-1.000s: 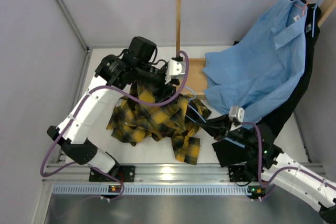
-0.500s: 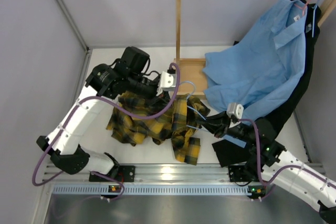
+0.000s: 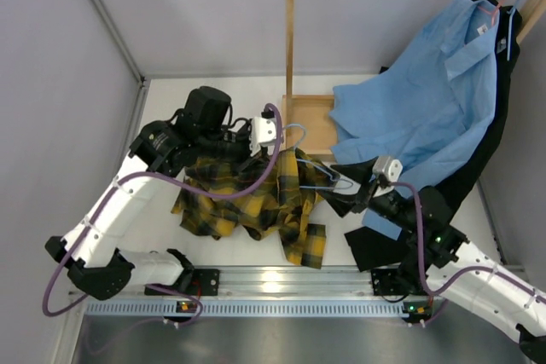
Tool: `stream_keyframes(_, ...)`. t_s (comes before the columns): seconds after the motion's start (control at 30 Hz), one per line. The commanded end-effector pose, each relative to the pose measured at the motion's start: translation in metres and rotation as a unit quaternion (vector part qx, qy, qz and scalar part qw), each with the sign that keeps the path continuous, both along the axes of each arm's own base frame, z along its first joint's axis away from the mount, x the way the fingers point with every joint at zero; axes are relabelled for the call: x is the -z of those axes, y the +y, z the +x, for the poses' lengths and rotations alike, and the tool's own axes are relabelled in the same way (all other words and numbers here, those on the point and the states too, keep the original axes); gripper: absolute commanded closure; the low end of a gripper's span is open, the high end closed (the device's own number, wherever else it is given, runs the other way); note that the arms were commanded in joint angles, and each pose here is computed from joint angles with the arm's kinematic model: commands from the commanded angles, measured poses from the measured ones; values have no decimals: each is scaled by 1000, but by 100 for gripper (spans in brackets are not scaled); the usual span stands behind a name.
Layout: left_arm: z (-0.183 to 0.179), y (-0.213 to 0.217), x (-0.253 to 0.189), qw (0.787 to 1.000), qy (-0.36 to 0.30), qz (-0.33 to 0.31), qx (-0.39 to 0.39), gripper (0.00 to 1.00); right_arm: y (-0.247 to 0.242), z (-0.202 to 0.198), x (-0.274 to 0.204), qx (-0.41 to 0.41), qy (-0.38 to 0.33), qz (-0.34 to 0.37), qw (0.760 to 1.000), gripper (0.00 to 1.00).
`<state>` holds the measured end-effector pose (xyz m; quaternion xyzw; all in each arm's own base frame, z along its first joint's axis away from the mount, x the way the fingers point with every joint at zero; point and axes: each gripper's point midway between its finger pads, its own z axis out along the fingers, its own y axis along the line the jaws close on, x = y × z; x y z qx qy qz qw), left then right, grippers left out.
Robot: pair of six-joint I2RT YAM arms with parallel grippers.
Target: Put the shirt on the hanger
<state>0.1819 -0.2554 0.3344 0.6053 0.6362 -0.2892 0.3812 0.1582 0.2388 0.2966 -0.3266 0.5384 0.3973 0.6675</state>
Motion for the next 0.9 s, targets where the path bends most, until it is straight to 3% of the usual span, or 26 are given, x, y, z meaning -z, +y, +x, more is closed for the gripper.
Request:
stream_keyframes(0.0,26,5,-29,992,-59,-62,-96,100,-42,36,-7,153,44,31,987,27)
stream_keyframes(0.1,34,12,-41,982,-74,-94,-148,100,-51,42,15,185,109,32,976,24)
stream_keyframes(0.33,49,25,-54,957,-78,-148,-239,100,-19,37,40,135,258,73,954,27)
stream_keyframes(0.53,39,21,-56,955,-66,-182,-226,100,5,45,25,96,254,112,956,33)
stream_keyframes(0.87,32,20,-59,952,-61,-208,-218,100,37,70,51,90,282,115,948,43)
